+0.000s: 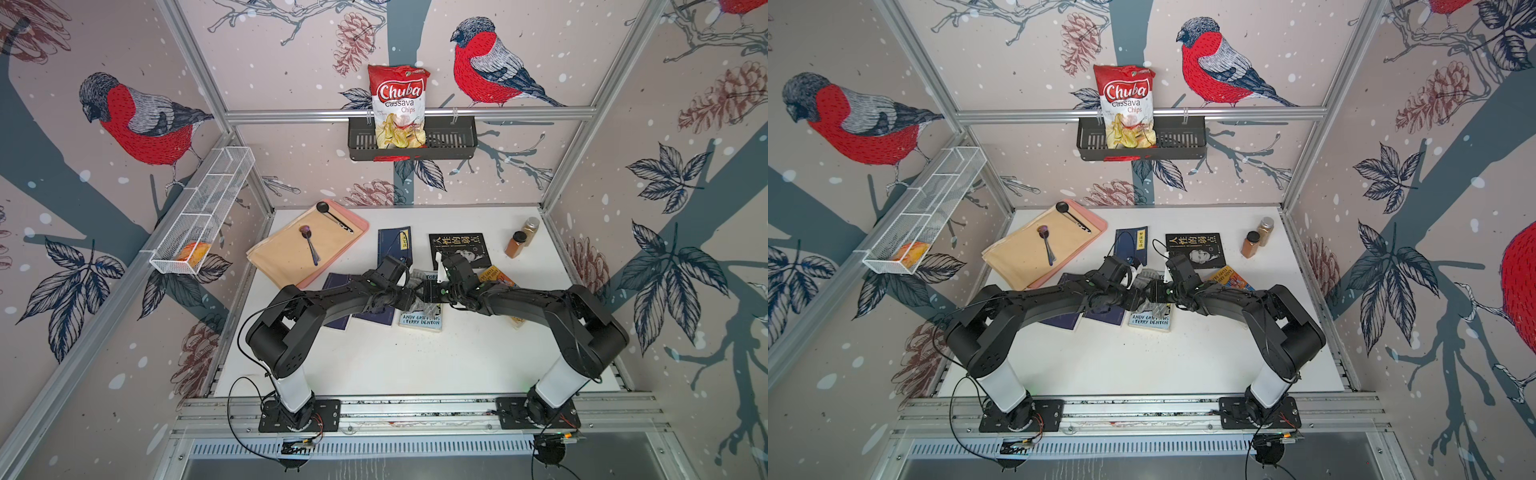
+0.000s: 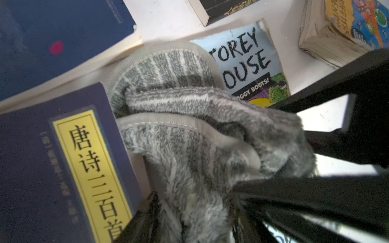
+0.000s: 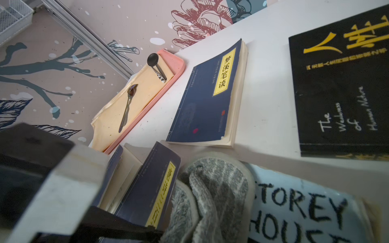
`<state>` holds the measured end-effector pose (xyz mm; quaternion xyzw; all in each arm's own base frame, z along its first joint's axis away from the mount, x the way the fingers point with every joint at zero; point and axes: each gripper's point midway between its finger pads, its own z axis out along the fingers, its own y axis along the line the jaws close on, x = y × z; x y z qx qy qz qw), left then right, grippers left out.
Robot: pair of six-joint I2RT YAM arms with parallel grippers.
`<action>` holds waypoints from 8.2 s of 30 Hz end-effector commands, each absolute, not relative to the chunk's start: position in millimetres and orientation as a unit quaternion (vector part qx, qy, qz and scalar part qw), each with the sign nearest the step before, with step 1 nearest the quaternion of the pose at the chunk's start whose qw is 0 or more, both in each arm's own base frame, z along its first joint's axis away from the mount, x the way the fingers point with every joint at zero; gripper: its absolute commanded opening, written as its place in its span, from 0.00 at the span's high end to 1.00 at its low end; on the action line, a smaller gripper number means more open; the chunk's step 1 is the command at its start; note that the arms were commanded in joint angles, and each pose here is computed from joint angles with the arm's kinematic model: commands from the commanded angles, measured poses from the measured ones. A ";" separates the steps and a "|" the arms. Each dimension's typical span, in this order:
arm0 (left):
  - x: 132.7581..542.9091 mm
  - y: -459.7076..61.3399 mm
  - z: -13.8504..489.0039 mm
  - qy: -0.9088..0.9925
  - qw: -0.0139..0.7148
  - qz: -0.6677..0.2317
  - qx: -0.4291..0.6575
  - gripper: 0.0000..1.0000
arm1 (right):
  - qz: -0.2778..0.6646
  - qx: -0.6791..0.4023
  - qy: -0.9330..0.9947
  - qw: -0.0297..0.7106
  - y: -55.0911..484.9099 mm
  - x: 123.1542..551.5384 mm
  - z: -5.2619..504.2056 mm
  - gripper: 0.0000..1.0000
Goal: Wipe the cover of the book
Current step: Adjust the cleaning item on the book, then wipe the dirt from the cover of the book, then adjust the cleaning item on the book.
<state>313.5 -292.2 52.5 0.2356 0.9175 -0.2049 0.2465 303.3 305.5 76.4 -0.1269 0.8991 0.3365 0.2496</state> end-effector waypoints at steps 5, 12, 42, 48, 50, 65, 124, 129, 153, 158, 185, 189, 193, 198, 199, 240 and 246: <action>325.0 -298.1 71.1 0.907 0.280 -0.214 0.233 0.42 | 0.304 -0.102 0.895 0.310 276.7 319.3 108.3 0.37; 327.2 -308.3 86.0 0.896 0.292 -0.238 0.237 0.25 | 0.268 -0.069 0.911 0.305 256.5 347.5 80.4 0.68; 346.8 -319.0 40.2 0.929 0.245 -0.142 0.238 1.00 | 0.247 -0.056 0.933 0.256 234.9 330.5 22.1 0.87; 392.7 -310.7 35.4 0.934 0.249 -0.142 0.214 1.00 | 0.246 -0.054 0.934 0.254 234.2 329.8 18.5 0.87; 393.3 -309.6 31.1 0.935 0.242 -0.137 0.218 1.00 | 0.246 -0.053 0.934 0.253 234.6 329.7 17.8 0.87; 262.0 -291.5 15.8 0.945 0.181 -0.160 0.222 1.00 | 0.241 -0.052 0.936 0.251 232.9 330.5 15.1 0.87; 289.5 -322.6 5.6 0.944 0.184 -0.173 0.211 1.00 | 0.230 -0.052 0.942 0.238 225.3 324.5 4.3 0.87; 359.6 -333.6 10.5 0.941 0.214 -0.171 0.199 1.00 | 0.233 -0.048 0.941 0.239 225.1 325.7 4.9 0.87; 340.2 -371.1 91.9 0.901 0.235 -0.280 0.235 1.00 | 0.241 -0.060 0.913 0.325 212.2 319.1 84.8 0.46; 325.2 -388.8 92.9 0.886 0.217 -0.330 0.243 0.84 | 0.234 -0.062 0.907 0.344 203.1 312.7 100.0 0.43; 340.3 -325.2 146.4 0.842 0.260 -0.433 0.193 0.28 | 0.181 -0.167 0.880 0.407 249.4 300.2 133.4 0.27; 333.8 -341.7 129.9 0.843 0.238 -0.437 0.202 0.28 | 0.176 -0.162 0.878 0.414 241.8 296.0 138.2 0.27; 328.9 -357.3 121.8 0.843 0.225 -0.437 0.215 0.23 | 0.189 -0.172 0.871 0.419 240.9 288.9 137.9 0.26; 332.1 -363.0 128.2 0.838 0.227 -0.448 0.214 0.23 | 0.222 -0.189 0.865 0.407 253.3 282.6 125.1 0.26; 333.4 -363.1 129.8 0.838 0.228 -0.448 0.213 0.23 | 0.223 -0.194 0.866 0.403 255.4 281.7 121.3 0.27; 375.6 -246.6 139.8 0.889 0.327 -0.299 0.115 0.20 | 0.154 -0.081 0.899 0.402 174.6 291.5 136.7 1.00; 381.4 -229.4 125.8 0.907 0.327 -0.244 0.102 0.20 | 0.158 -0.077 0.885 0.432 167.1 294.1 167.8 1.00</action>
